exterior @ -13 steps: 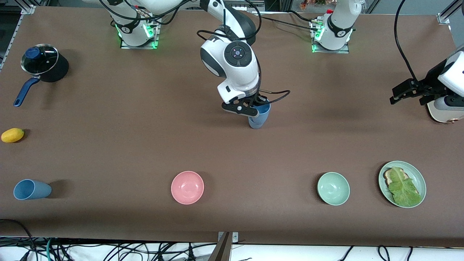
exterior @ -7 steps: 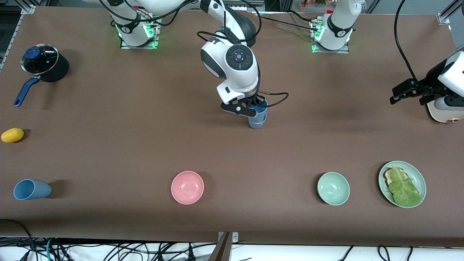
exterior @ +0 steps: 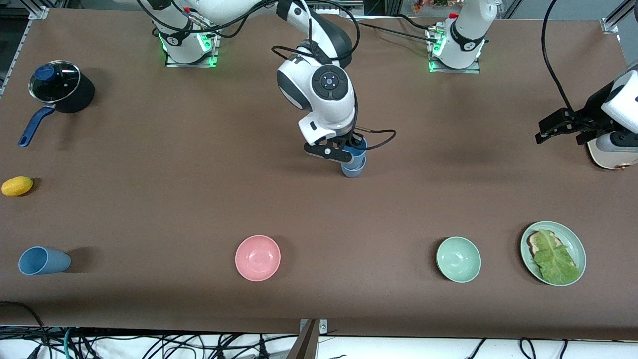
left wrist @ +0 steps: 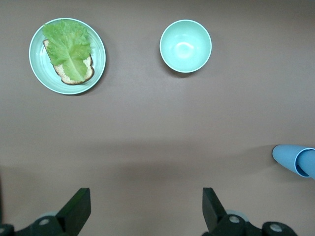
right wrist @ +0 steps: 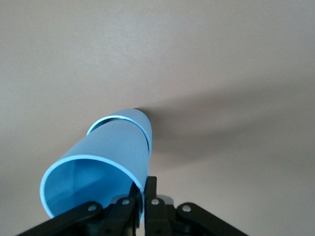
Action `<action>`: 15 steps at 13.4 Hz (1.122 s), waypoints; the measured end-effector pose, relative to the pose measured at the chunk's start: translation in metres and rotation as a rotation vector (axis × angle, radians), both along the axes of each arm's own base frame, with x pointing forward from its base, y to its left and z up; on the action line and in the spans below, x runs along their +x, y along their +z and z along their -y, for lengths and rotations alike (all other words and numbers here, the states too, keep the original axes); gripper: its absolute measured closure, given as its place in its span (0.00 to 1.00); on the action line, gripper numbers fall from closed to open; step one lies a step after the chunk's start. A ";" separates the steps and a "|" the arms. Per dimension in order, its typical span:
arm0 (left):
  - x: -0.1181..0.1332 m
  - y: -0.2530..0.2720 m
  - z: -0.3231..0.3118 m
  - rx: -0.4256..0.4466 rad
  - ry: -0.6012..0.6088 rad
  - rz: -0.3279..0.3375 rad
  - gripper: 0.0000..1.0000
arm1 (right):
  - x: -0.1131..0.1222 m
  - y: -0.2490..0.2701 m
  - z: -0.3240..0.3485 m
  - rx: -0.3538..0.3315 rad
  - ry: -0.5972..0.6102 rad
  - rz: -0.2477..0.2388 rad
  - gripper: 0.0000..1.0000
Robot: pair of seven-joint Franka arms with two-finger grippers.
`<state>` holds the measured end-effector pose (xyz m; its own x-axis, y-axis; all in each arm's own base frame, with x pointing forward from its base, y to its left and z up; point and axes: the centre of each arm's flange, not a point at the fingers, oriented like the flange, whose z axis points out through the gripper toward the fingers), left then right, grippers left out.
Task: Stack blue cups with both arms
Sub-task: 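Lower the held cup into the placed cup and open the right gripper, then raise the right gripper away from the stacked cups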
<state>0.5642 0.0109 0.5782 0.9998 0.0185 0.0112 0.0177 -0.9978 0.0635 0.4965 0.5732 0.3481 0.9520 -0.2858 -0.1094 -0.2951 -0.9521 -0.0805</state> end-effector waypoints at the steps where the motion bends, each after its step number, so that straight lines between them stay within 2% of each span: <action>1: 0.000 0.000 0.000 0.000 0.000 0.000 0.00 | 0.000 0.000 0.000 0.003 -0.004 0.003 0.93; 4: 0.000 0.000 0.000 0.000 0.000 0.000 0.00 | 0.000 0.004 -0.005 0.023 -0.007 0.020 0.64; 6: 0.000 0.000 0.000 0.000 0.000 0.000 0.00 | 0.000 0.008 -0.007 0.034 -0.005 0.031 0.39; 9: 0.000 0.000 0.000 0.000 0.000 0.000 0.00 | 0.019 0.018 0.017 -0.018 0.036 0.021 0.07; 10: 0.000 0.000 0.000 0.000 0.000 0.000 0.00 | 0.034 0.027 0.038 -0.039 0.061 0.009 0.00; 15: 0.000 0.000 0.000 0.000 0.000 0.000 0.00 | 0.121 0.066 0.197 -0.137 0.172 -0.068 0.00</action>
<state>0.5642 0.0112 0.5782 0.9998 0.0190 0.0111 0.0182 -0.9978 0.0635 0.6179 0.3766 0.4140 0.9797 -0.1362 -0.1468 -0.1275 -0.9896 0.0671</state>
